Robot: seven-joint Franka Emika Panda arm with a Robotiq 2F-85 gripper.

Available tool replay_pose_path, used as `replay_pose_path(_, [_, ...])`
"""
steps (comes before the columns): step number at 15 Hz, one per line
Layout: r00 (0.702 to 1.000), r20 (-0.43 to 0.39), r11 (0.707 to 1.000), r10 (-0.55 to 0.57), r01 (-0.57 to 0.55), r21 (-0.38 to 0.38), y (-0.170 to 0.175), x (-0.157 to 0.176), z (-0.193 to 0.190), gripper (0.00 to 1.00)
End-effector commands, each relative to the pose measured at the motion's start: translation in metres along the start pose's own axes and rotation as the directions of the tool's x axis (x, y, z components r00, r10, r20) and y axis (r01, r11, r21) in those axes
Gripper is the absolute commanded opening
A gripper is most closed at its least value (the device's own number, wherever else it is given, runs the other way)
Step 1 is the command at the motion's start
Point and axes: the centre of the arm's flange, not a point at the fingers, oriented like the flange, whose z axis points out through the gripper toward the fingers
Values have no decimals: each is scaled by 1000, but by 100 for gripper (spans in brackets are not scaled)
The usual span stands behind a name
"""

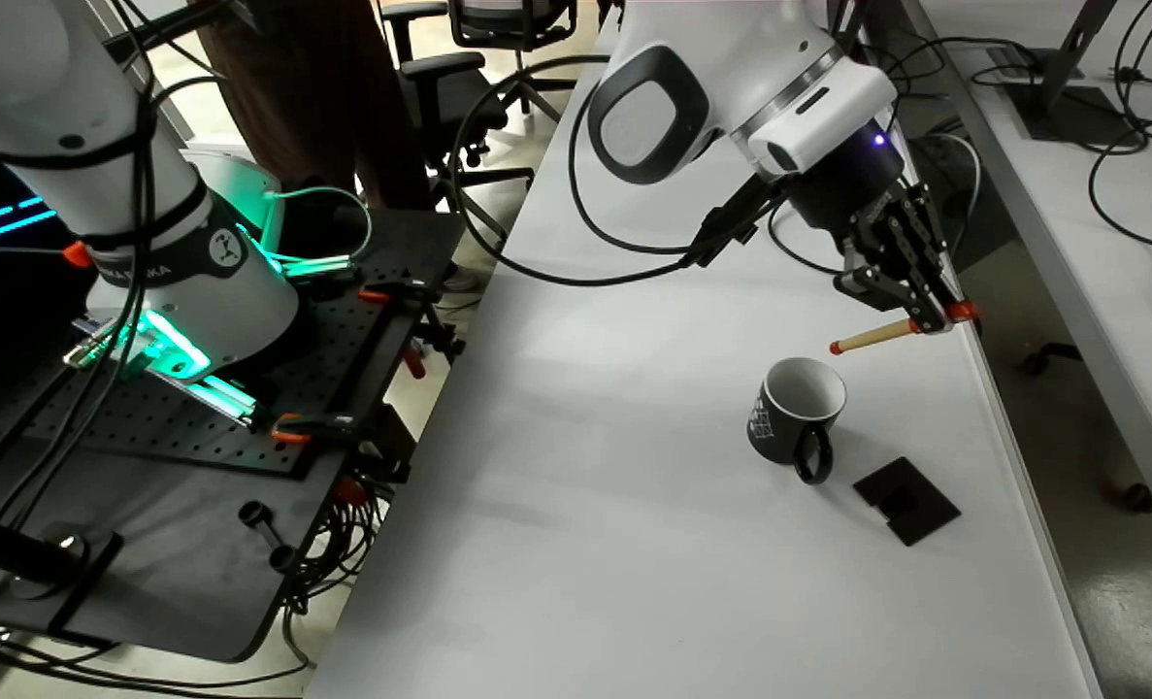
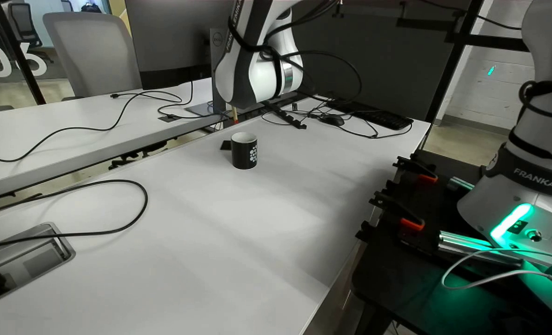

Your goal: Put the marker into the mug.

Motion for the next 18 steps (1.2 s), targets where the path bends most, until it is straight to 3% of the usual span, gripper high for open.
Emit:
replay_pose_path(1, [1000,0,1000,0,0,0,0,0,0,22])
replay_pose_path(3, [1000,0,1000,0,0,0,0,0,0,22])
replay_pose_path(4, [1000,-1,1000,1,-1,-5,-2,0,0,6])
replay_pose_path(18, [998,29,996,47,-44,-82,30,-29,4,6])
